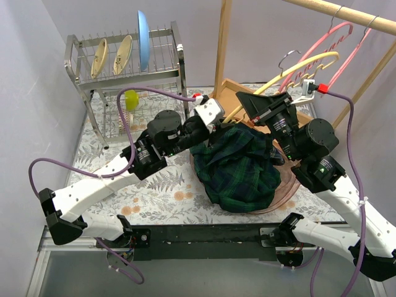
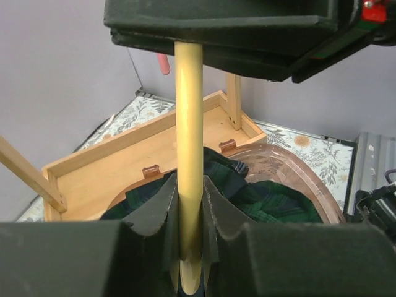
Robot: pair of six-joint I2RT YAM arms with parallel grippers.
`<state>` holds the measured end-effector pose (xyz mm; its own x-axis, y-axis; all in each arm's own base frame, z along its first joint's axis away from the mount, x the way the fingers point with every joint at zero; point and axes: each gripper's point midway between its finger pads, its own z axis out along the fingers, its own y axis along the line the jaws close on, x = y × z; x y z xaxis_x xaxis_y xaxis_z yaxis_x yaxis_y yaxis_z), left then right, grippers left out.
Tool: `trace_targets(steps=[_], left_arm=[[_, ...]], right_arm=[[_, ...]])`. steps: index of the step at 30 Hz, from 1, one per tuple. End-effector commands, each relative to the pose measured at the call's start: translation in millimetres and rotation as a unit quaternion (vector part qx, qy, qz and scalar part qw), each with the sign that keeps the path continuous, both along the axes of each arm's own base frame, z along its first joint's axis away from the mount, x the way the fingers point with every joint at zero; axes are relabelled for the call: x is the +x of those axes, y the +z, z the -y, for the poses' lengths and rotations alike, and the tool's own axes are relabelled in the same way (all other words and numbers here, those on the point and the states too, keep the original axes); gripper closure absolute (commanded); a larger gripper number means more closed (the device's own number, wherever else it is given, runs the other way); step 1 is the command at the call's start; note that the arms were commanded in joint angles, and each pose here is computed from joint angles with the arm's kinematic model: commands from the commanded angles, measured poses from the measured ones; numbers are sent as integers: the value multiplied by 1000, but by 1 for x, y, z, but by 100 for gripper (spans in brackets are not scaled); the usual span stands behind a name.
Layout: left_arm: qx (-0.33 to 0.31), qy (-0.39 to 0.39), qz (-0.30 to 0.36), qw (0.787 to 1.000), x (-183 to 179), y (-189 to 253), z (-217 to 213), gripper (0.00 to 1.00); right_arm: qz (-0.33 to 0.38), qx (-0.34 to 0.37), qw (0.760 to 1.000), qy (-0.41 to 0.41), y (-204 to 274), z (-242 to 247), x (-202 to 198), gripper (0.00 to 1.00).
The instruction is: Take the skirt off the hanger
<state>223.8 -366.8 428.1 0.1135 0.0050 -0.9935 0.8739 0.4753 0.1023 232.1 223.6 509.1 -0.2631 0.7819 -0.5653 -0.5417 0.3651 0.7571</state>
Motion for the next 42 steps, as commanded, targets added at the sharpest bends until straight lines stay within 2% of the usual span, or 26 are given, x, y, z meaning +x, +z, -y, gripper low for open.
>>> trace_targets(steps=[1, 3, 4, 5, 6, 9, 11, 16, 19, 21, 25, 29, 34, 38, 42], left_arm=[[-29, 55, 34, 997, 12, 20, -12, 100], [-30, 63, 29, 997, 13, 20, -14, 100], [-32, 73, 22, 997, 14, 20, -18, 100], [-34, 79, 19, 996, 15, 21, -21, 100], [-33, 84, 15, 996, 15, 20, -24, 100], [-39, 98, 2, 994, 11, 19, -38, 100], [-43, 93, -7, 995, 5, 20, -45, 100], [-42, 93, -34, 994, -2, 16, -52, 100], [-42, 124, -50, 990, 5, 20, -60, 100], [-33, 167, -61, 983, 19, 17, -64, 100], [-21, 210, -76, 974, 26, 22, -77, 100], [-18, 213, -87, 973, 19, 12, -90, 100], [8, 215, -120, 969, 6, -11, -106, 100], [-4, 241, -126, 962, 4, -10, -124, 100], [16, 249, -125, 960, 7, -7, -125, 100]], right_arm=[[35, 50, 998, -5, 30, 15, -12, 99], [39, 46, 998, -6, 33, 16, -13, 99], [44, 40, 998, -8, 34, 17, -14, 95], [46, 34, 998, -8, 35, 17, -15, 89], [50, 30, 998, -8, 36, 18, -16, 74], [70, 15, 997, -12, 42, 24, -24, 49], [84, 10, 996, -23, 46, 33, -29, 45], [96, 2, 995, -40, 46, 50, -39, 27], [102, -14, 994, -40, 45, 56, -47, 18], [115, -21, 993, -24, 51, 58, -59, 2], [121, -46, 992, 4, 50, 58, -75, 2], [138, -52, 989, 11, 57, 72, -95, 2], [148, -56, 987, -11, 65, 92, -106, 2], [156, -53, 986, -35, 66, 107, -110, 2], [156, -49, 986, -43, 65, 113, -112, 2]])
